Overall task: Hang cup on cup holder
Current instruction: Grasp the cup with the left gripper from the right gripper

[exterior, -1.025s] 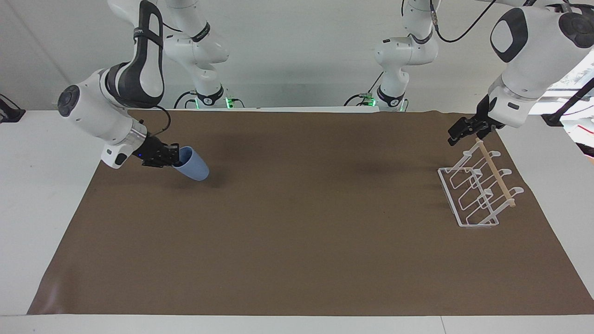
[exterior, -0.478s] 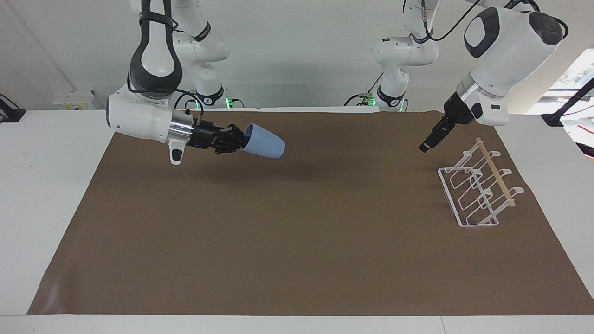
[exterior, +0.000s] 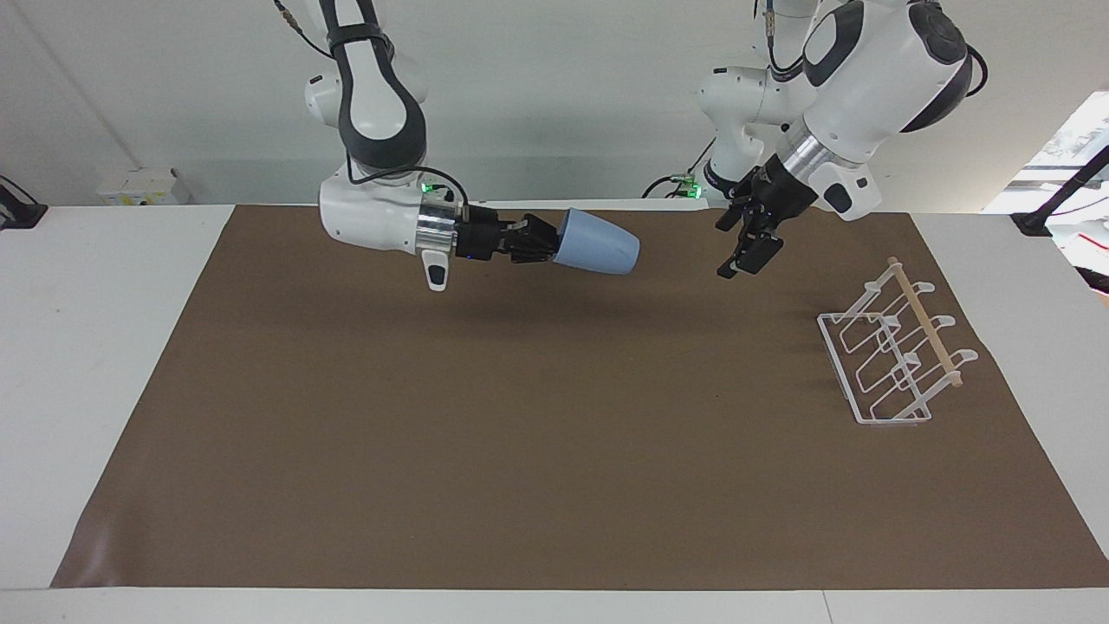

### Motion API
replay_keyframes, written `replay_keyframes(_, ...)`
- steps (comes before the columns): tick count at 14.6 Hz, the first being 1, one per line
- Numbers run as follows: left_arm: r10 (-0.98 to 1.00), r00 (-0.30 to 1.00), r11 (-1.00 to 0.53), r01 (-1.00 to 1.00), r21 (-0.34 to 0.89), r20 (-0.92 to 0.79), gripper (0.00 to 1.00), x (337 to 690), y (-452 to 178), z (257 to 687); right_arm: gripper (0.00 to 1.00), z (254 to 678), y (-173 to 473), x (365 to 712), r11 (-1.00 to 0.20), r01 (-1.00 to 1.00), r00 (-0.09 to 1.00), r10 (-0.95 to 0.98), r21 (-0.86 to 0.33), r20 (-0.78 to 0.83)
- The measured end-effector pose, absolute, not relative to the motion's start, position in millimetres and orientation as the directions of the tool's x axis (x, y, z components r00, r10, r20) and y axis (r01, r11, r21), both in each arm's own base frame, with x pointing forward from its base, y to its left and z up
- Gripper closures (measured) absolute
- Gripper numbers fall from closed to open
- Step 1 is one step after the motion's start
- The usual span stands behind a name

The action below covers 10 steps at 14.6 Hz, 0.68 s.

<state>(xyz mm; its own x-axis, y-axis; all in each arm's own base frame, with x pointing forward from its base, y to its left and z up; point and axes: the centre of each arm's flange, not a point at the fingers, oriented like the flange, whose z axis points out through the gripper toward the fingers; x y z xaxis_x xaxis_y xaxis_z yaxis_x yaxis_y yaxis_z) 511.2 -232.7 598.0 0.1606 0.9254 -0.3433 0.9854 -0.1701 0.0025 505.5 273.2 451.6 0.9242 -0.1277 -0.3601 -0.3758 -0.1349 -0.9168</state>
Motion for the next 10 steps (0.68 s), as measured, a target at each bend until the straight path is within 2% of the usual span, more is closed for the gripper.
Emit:
replay_keyframes(3,0.933,0.125,-0.136,0.991,-0.009,-0.338,0.00,504,-250,604,0.95,453,279,501,-0.121,-0.409,0.910,-0.127,-0.905,-0.394)
replay_keyframes(10,0.924,0.217,-0.213,0.976,0.048,-0.314,0.00,483,-298,613,0.95,452,290,494,-0.125,-0.424,0.905,-0.109,-0.897,-0.412)
